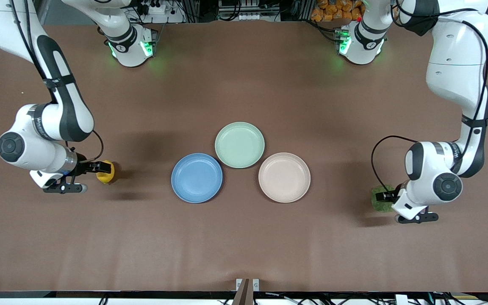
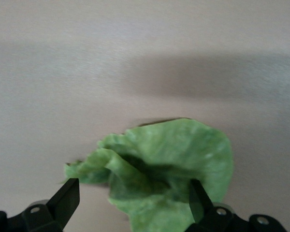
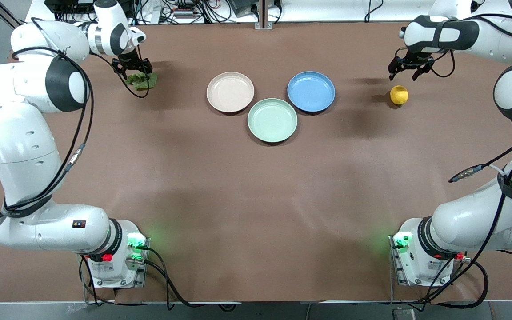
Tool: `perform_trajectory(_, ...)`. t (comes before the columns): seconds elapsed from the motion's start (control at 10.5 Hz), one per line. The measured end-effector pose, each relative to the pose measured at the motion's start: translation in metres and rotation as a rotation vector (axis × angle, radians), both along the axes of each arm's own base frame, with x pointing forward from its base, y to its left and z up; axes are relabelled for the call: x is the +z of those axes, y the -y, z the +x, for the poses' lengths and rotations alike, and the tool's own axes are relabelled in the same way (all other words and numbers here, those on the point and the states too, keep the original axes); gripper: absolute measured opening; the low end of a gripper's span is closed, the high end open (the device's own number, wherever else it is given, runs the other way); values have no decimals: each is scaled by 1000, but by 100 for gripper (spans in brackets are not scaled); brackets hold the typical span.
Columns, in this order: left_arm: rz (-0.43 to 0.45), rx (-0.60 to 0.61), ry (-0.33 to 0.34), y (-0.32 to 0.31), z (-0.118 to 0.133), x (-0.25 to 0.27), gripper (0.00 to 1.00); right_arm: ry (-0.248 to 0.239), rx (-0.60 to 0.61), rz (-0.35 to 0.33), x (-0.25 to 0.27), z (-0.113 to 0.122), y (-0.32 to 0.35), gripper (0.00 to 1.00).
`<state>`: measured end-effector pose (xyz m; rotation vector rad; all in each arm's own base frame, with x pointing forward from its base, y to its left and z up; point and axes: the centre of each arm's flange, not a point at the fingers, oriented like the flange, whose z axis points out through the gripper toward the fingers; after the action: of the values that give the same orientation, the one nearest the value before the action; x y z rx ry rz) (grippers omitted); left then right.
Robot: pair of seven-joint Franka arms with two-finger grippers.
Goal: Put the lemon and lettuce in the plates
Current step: 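Close the right gripper on the lemon while the left gripper grasps lettuce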
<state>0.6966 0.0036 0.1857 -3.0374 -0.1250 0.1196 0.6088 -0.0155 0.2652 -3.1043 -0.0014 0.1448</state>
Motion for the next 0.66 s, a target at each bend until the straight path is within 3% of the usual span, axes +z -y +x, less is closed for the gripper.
perform_trajectory(0.47, -12, -17, 26, 11, 1, -15, 100, 56, 10, -14, -51, -19, 0, 100)
perform_trajectory(0.66, -28, -13, 32, 19, 2, -13, 72, 60, 12, -15, -70, -21, 0, 100)
